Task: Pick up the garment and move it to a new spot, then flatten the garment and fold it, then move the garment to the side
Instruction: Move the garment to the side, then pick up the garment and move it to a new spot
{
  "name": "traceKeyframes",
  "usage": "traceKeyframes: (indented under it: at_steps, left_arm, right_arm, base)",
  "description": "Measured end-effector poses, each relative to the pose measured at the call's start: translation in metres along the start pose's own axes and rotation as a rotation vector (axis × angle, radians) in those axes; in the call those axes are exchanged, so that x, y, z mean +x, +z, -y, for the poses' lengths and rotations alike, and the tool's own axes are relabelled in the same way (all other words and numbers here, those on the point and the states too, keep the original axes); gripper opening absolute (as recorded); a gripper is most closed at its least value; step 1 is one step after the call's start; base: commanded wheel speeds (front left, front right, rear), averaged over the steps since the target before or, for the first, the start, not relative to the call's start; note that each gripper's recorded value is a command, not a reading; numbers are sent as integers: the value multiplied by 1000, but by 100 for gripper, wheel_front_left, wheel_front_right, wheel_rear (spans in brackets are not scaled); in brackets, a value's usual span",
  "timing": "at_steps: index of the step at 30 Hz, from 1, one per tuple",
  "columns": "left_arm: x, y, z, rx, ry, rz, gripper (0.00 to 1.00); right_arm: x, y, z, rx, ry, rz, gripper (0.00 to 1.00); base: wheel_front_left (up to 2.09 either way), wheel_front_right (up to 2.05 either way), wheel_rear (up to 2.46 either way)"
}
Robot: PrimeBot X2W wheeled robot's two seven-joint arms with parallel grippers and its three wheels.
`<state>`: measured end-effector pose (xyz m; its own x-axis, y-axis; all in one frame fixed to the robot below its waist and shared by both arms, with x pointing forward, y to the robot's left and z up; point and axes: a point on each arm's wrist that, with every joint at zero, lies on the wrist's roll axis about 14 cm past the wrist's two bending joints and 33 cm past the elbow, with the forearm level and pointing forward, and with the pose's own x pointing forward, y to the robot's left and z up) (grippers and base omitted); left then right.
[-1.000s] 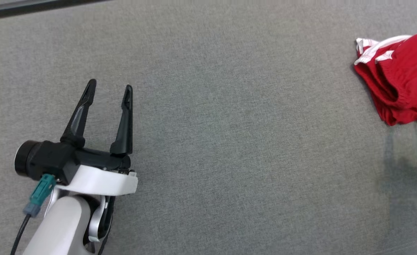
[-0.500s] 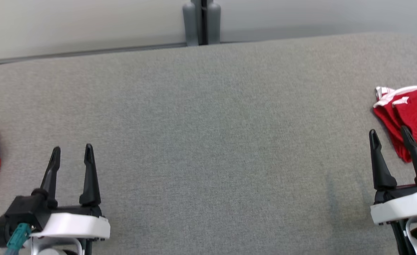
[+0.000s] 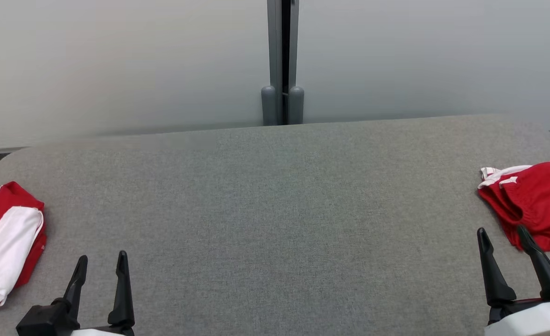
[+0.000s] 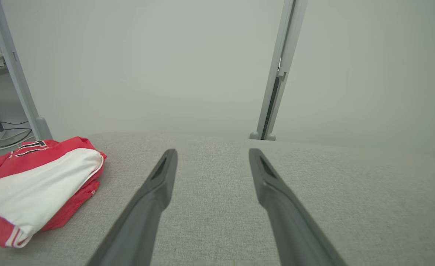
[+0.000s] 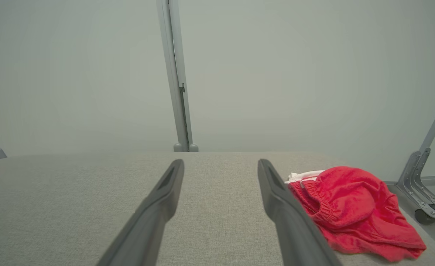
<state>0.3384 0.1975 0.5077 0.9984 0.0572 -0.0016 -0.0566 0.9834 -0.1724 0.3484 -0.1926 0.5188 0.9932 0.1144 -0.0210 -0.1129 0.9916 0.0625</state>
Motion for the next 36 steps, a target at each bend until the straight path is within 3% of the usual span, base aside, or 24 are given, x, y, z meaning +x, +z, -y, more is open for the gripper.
traceKeyframes:
  at_steps: [26, 36]
  left_arm:
    - [-15, 3, -5, 16, 4, -12, 100]
    - [-24, 28, -44, 25, 97, 74, 100]
  right_arm:
    - [-15, 15, -4, -6, 0, 23, 100]
    - [11, 13, -53, -3, 156, 6, 100]
  base:
    - [0, 0, 0]
    - [0, 0, 0]
